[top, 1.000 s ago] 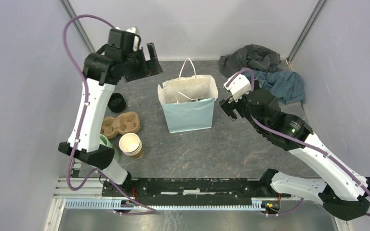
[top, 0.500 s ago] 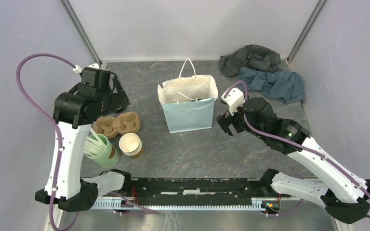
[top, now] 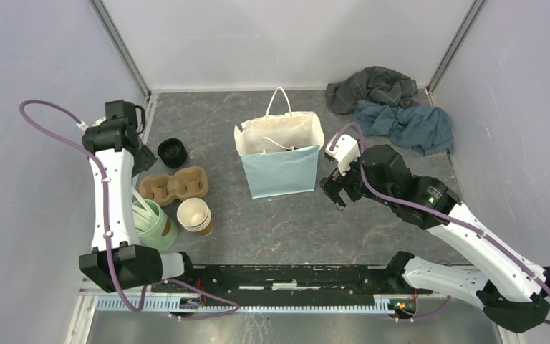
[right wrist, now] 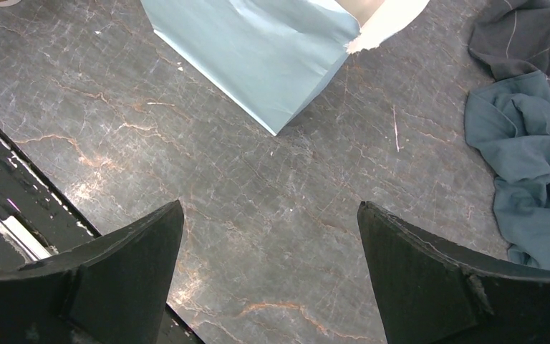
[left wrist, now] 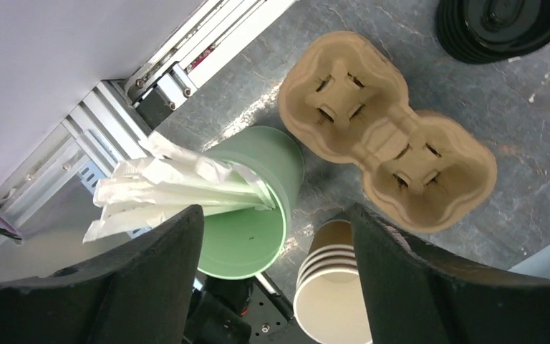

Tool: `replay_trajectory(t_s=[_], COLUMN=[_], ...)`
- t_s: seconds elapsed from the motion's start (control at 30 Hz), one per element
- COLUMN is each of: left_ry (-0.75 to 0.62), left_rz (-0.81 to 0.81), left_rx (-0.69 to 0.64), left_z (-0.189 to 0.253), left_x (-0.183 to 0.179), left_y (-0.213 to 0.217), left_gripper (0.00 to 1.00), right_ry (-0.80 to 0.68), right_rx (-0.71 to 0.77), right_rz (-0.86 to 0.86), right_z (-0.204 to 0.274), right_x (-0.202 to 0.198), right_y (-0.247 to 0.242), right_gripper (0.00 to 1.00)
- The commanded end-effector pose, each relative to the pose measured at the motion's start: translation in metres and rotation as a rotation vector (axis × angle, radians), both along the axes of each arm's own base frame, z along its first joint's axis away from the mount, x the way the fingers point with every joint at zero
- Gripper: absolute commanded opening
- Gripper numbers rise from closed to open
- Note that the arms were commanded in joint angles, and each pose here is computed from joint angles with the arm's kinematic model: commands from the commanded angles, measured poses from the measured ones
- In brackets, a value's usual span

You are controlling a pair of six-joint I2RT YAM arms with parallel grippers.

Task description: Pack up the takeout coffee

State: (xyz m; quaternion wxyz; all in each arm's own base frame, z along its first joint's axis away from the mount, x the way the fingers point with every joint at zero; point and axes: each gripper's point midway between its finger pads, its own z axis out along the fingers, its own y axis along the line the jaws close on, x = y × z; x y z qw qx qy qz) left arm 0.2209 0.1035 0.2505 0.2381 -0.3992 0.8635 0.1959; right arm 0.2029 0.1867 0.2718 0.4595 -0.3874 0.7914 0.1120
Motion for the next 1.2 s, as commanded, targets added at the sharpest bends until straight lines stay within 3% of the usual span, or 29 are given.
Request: replay_trajectory(t_s=[0.0,0.13,0.4,0.6,0.73,1.17], left_ry=[-0.051,-0.059,-0.005,-0.001,-0.012,0.012], left_rz=[-0.019,-0.035,-0.010,0.023,0.029,0.067], left_rx=[-0.033,-0.113,-0.082,-0.002,0.007,-0.020], left_z=[-0.005,-0.029,-0.046,-0.033,-0.030,-0.055], left_x=[0.002,0.010,0.005,-0.012,-0.018,-0.013], left_y=[0.011,0.004,0.014,0.024,0.023,0.022], left_gripper=[0.80,0.66,0.49,0.52,0.65,0.56], right_ry=[-0.047,-0.052,-0.079,-0.082,-0.081,-0.075], right_rx=[0.045,0.038,-0.015,-0.027,-0.029,-0.031], right_rz=[0.006,0.000,-0.009,-0.007,0.004,0.018], right_z=[0.010,0.008,-0.001,-0.004,-0.005,-0.007], right_x=[0.002,0.003,0.005,0.006,0.006,0.005], right_y=[0.002,0.000,-0.009,-0.010,-0.007,-0.006], right_gripper=[0.98,0.98,0.98,0.98,0.98,0.98])
